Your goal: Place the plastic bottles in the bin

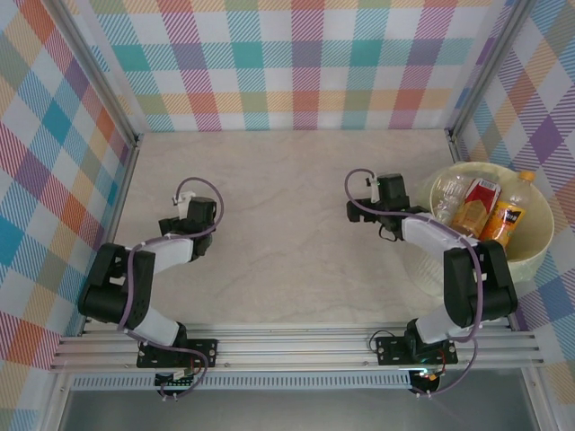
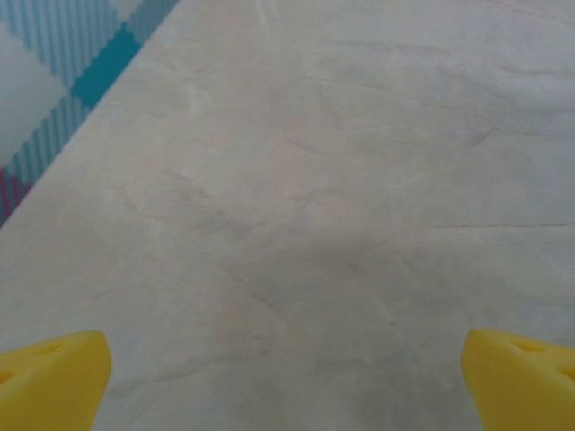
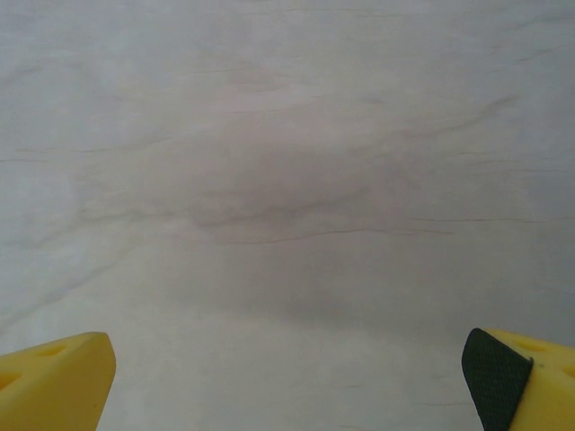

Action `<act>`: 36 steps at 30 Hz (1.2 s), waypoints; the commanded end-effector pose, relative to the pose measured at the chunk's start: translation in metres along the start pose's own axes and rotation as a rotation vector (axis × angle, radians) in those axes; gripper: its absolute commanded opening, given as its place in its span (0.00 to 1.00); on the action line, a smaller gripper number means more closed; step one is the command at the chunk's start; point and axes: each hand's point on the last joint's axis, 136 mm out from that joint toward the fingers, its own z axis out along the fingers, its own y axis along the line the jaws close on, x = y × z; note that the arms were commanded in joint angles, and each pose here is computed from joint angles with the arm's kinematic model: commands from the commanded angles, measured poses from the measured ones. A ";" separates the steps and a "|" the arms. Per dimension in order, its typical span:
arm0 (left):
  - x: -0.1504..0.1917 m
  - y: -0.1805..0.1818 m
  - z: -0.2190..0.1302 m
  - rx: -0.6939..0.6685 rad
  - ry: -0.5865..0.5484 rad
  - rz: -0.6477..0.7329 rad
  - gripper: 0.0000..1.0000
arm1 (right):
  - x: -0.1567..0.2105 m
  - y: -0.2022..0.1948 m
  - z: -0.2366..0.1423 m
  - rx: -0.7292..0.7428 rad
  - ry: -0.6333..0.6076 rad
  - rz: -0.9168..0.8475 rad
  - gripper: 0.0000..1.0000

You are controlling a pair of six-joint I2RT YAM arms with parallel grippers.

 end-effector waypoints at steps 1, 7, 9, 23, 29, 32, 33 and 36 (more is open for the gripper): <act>-0.034 -0.018 0.005 0.097 -0.115 0.000 1.00 | -0.005 -0.025 0.004 0.089 -0.022 -0.049 1.00; -0.024 -0.016 -0.010 0.286 -0.267 -0.096 1.00 | 0.013 -0.034 0.009 0.029 -0.126 -0.042 1.00; -0.015 -0.020 -0.010 0.318 -0.313 -0.102 1.00 | 0.008 -0.037 0.005 0.016 -0.165 -0.034 1.00; -0.016 -0.018 0.001 0.312 -0.242 -0.108 1.00 | 0.003 -0.052 -0.009 -0.023 -0.495 0.011 1.00; -0.015 -0.019 0.002 0.311 -0.240 -0.107 1.00 | 0.005 -0.064 -0.005 -0.005 -0.431 0.068 1.00; -0.016 -0.019 0.002 0.311 -0.238 -0.107 1.00 | 0.004 -0.064 -0.005 -0.003 -0.436 0.069 1.00; -0.015 -0.019 0.002 0.310 -0.238 -0.105 1.00 | 0.005 -0.064 -0.004 -0.003 -0.433 0.070 1.00; -0.015 -0.018 0.002 0.309 -0.237 -0.105 1.00 | 0.005 -0.065 -0.005 -0.002 -0.434 0.072 1.00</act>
